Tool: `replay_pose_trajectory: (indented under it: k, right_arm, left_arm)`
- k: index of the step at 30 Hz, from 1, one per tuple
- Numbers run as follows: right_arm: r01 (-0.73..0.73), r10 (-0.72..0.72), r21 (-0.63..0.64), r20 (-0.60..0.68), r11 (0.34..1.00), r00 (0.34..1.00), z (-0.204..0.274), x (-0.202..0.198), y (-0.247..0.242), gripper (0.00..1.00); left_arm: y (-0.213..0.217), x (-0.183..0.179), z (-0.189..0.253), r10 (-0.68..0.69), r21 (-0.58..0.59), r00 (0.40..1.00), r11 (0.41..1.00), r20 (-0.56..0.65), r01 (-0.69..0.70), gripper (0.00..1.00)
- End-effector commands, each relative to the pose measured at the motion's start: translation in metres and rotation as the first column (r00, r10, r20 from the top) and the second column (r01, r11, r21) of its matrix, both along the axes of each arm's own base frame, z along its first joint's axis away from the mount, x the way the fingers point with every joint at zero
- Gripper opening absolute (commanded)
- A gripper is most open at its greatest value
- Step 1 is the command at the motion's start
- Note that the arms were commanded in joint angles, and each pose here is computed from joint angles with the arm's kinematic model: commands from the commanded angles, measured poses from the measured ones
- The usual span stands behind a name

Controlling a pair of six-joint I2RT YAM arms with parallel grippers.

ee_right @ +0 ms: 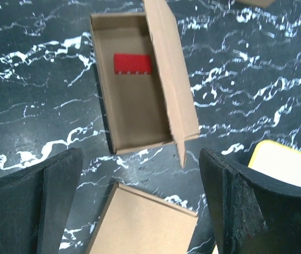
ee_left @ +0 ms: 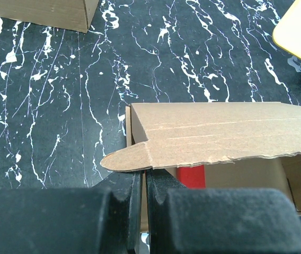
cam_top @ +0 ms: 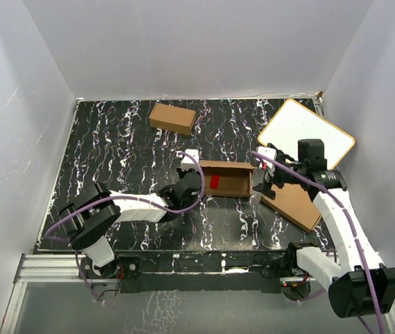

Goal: Fold the paper box

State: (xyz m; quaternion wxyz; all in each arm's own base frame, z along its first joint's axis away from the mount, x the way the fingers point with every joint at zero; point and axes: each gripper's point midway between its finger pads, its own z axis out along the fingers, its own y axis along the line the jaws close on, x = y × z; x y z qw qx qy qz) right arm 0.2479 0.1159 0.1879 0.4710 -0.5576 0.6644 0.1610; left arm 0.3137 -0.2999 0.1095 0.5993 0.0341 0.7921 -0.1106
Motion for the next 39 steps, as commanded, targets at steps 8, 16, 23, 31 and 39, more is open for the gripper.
replay_pose_trajectory:
  k: [8, 16, 23, 31, 39]
  right_arm:
    - [-0.238, 0.247, -0.077, 0.14, 0.968, 0.959, 0.023, 0.026, 0.06, 0.9]
    - [-0.142, 0.177, -0.163, 0.225, 0.976, 0.958, 0.019, 0.057, 0.068, 0.74]
    - [-0.162, 0.208, -0.213, 0.217, 0.964, 0.954, 0.0, 0.056, 0.07, 0.55]
    - [-0.146, 0.201, -0.24, 0.224, 0.96, 0.954, -0.01, 0.058, 0.067, 0.31]
    - [-0.135, 0.197, -0.261, 0.229, 0.956, 0.953, -0.015, 0.058, 0.063, 0.09]
  left_arm:
    - [-0.015, -0.001, 0.005, -0.031, -0.033, 0.999, 0.999, -0.016, 0.03, 0.0]
    - [-0.016, -0.001, 0.006, -0.032, -0.038, 0.999, 0.999, -0.017, 0.032, 0.0]
    - [-0.017, -0.001, 0.006, -0.034, -0.041, 0.999, 0.999, -0.021, 0.033, 0.0]
    - [-0.017, -0.002, 0.007, -0.035, -0.046, 0.999, 0.998, -0.023, 0.034, 0.0]
    - [-0.018, -0.004, 0.011, -0.044, -0.066, 0.999, 0.997, -0.027, 0.042, 0.02]
